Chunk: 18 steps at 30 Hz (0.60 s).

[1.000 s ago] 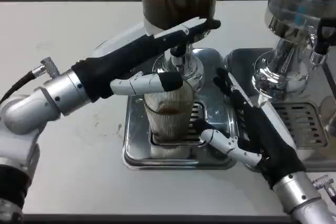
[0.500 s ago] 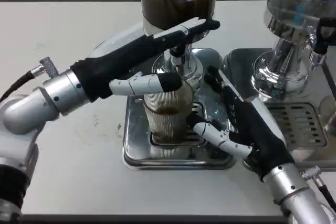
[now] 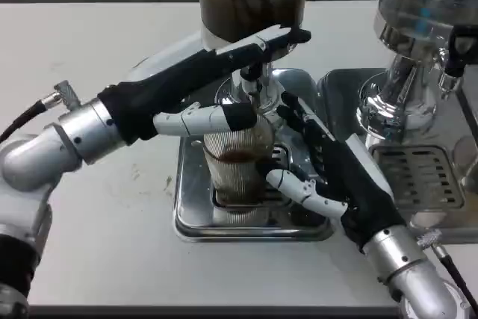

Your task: Grasp the cup under the faucet to collect the drink, then remove the cup.

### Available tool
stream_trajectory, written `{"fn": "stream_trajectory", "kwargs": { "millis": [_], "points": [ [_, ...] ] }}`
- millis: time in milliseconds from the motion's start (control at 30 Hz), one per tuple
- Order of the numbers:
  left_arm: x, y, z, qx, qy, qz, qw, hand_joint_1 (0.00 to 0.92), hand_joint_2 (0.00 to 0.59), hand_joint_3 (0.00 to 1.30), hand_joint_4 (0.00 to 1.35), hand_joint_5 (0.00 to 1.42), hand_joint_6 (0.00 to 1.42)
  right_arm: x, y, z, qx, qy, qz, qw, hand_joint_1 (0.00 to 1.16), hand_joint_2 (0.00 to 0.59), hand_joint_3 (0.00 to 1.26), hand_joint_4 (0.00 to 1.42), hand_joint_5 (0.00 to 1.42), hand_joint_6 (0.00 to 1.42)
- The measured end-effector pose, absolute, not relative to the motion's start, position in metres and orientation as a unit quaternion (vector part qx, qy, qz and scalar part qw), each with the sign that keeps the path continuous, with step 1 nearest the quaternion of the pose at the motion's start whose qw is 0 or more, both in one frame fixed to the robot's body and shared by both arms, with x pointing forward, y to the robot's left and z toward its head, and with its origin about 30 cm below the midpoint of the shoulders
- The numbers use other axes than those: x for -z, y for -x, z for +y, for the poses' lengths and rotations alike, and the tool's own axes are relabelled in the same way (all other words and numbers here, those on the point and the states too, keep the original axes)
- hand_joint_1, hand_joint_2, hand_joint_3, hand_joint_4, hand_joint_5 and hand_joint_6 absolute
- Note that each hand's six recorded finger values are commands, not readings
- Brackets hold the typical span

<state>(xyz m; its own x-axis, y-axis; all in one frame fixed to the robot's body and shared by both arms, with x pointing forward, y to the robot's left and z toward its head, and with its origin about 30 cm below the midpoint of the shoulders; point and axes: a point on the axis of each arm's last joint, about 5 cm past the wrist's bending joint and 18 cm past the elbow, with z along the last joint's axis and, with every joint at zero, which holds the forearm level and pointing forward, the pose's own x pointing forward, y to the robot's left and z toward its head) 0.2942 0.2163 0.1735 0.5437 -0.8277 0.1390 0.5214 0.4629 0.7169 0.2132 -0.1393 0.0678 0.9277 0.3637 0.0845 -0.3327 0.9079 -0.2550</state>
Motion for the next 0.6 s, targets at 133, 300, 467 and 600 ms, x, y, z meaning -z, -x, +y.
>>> {"fn": "stream_trajectory", "kwargs": {
  "millis": [133,300,467,600],
  "points": [
    [-0.1736,-0.2942,0.2166,0.411,-0.315,-0.243,0.820,0.000,0.052,0.10,0.00,0.04,0.02,-0.0681,-0.2155,-0.1376,-0.181,0.115,-0.066,0.975,0.55,0.243,0.05,0.08,0.04,0.05],
    [-0.1736,-0.2942,0.2167,0.410,-0.314,-0.243,0.821,0.000,0.052,0.10,0.00,0.04,0.02,-0.0671,-0.2185,-0.1357,-0.184,0.106,-0.065,0.975,0.54,0.241,0.05,0.08,0.04,0.05],
    [-0.1733,-0.2944,0.2174,0.409,-0.308,-0.241,0.825,0.000,0.063,0.11,0.00,0.05,0.02,-0.0664,-0.2193,-0.1353,-0.185,0.102,-0.063,0.975,0.54,0.243,0.05,0.08,0.04,0.05],
    [-0.1717,-0.2959,0.2207,0.410,-0.274,-0.227,0.840,0.000,0.061,0.12,0.00,0.05,0.02,-0.0667,-0.2195,-0.1353,-0.187,0.103,-0.064,0.975,0.54,0.244,0.05,0.09,0.04,0.05]
  ]
}}
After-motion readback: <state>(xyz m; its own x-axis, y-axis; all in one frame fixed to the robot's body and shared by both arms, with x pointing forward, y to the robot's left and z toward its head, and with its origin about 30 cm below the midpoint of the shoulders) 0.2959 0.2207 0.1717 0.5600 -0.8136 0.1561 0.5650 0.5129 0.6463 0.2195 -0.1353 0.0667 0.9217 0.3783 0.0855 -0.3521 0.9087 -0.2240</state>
